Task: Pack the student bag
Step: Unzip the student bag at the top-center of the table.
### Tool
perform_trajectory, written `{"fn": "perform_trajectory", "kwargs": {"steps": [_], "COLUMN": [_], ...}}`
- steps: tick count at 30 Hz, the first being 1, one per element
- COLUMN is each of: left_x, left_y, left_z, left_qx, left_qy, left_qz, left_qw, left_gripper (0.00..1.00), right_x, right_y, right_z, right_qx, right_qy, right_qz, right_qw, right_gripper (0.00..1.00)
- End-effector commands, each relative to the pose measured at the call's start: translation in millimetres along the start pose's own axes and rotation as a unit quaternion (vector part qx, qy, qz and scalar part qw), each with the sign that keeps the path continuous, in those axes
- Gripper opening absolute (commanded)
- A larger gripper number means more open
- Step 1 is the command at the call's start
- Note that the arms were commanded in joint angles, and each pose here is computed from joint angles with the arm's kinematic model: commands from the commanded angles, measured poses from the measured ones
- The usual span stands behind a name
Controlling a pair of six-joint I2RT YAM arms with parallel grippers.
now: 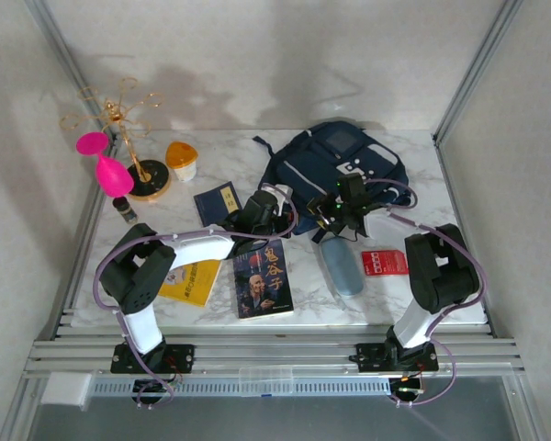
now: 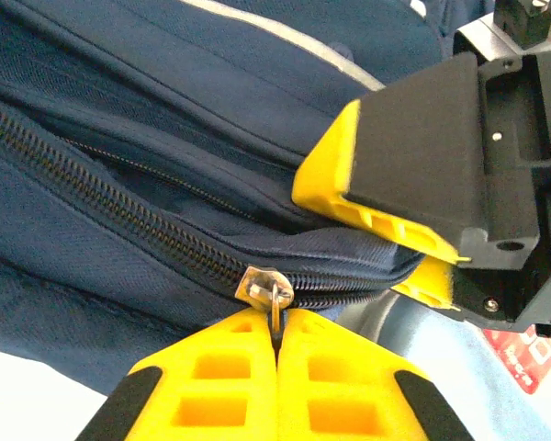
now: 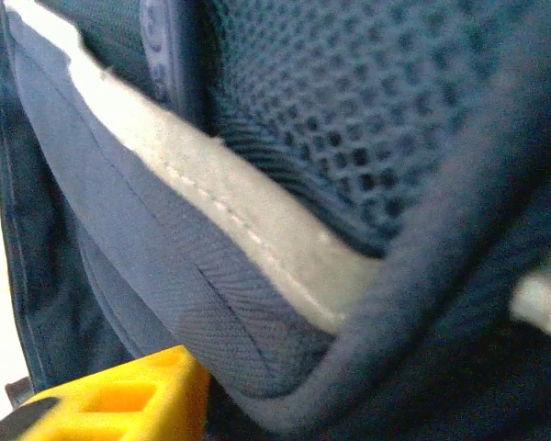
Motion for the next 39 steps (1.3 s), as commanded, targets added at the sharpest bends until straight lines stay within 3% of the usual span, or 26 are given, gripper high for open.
{"fn": "perform_trajectory", "kwargs": {"steps": [1, 5, 7, 11, 16, 21, 23, 27, 29, 31, 34, 39], "left_x": [-15.5, -13.6, -11.5, 1.2, 15.0, 11.0, 3.3, -6.5, -8.5, -12.5, -15.0, -19.8], "left_y": [-16.8, -38.4, -47.6, -57.0, -58.8, -45.2, -39.3, -31.6, -28.6, -26.1, -22.5, -20.5], "left_z": [-21.6, -13.1, -4.2, 19.0, 26.9, 12.6, 5.1, -2.1, -3.0, -2.8, -2.5, -5.3], "left_qx": [-0.022, -0.014, -0.004, 0.021, 0.021, -0.002, -0.009, -0.019, -0.02, -0.022, -0.019, -0.02], "left_qy": [0.008, -0.002, -0.007, -0.013, -0.021, -0.027, -0.029, -0.024, -0.025, -0.024, -0.021, -0.016], "left_qz": [0.015, 0.007, 0.002, -0.029, -0.061, -0.048, -0.028, -0.019, -0.017, -0.01, -0.01, -0.005], "left_qw": [1.0, 1.0, 1.0, 0.999, 0.998, 0.999, 0.999, 0.999, 0.999, 0.999, 1.0, 1.0], "left_gripper": [0.0, 0.0, 0.0, 0.0, 0.0, 0.0, 0.0, 0.0, 0.0, 0.0, 0.0, 0.0], "right_x": [53.7, 51.6, 47.2, 39.2, 27.0, 33.3, 38.8, 29.5, 15.3, 6.3, 9.3, 2.7], "right_y": [-0.4, -16.1, -33.9, -73.6, -104.3, -91.2, -90.0, -95.8, -102.3, -106.4, -104.1, -100.6], "right_z": [6.8, 7.1, -3.7, -31.7, -70.1, -95.6, -97.0, -89.6, -86.4, -69.8, -33.3, 4.2], "right_qx": [-0.001, 0.006, -0.003, -0.002, -0.045, -0.043, -0.047, -0.064, -0.071, -0.051, 0.007, -0.01], "right_qy": [-0.112, -0.188, -0.212, -0.229, -0.238, -0.216, -0.205, -0.183, -0.151, -0.107, -0.046, 0.037], "right_qz": [-0.078, -0.056, -0.055, -0.062, -0.03, -0.01, -0.012, 0.033, 0.064, 0.05, -0.01, 0.0], "right_qw": [0.991, 0.981, 0.976, 0.972, 0.97, 0.975, 0.978, 0.98, 0.984, 0.992, 0.999, 0.999], "right_gripper": [0.26, 0.1, 0.07, 0.04, 0.04, 0.16, 0.37, 0.64, 0.74, 0.83, 0.91, 0.99]}}
Point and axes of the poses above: each hand's point on the last joint's axis, 136 mm out from that joint toward the fingers, its own y axis out along the fingers, its own x axis along the line the jaws close on, z = x × y, the point moved 4 cm from there along -y, back along the fingers, and after that the axes turned 14 degrees about y, right-handed, at the moved point
